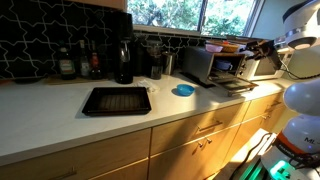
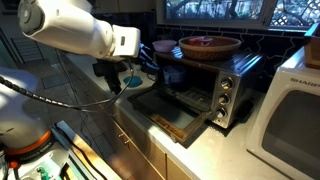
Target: Pull the oven wire rack, remove the blue mixing bowl from the oven wire rack and place it to the left side of the oven
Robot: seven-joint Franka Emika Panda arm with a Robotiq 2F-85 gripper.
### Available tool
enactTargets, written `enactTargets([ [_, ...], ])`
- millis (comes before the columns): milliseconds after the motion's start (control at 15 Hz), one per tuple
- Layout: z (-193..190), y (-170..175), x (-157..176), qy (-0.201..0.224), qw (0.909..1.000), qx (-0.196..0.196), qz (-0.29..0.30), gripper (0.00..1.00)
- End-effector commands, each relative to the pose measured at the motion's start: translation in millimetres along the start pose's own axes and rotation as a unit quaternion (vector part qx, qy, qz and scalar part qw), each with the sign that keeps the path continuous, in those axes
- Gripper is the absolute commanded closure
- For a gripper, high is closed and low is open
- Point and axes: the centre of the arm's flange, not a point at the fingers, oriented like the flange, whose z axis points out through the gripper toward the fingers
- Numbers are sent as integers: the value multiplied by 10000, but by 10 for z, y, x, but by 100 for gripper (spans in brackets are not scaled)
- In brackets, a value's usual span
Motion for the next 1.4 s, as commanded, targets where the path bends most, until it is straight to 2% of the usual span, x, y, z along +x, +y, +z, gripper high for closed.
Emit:
enactTargets([
  [0,101,-104,23,-798,9944,-130,-685,0],
  [200,171,-84,22,-1460,9798,-439,-1294,0],
  [400,259,-97,61,-2040,9590,-701,-1840,0],
  [600,386,-176,128,-2393,9411,-874,-2224,0],
  [733,458,-221,179,-2541,9322,-843,-2436,0],
  [867,513,-244,232,-2585,9252,-843,-2649,0],
  [1067,617,-234,292,-2614,9201,-754,-2819,0],
  [1333,750,-190,320,-2645,9196,-615,-2838,0],
])
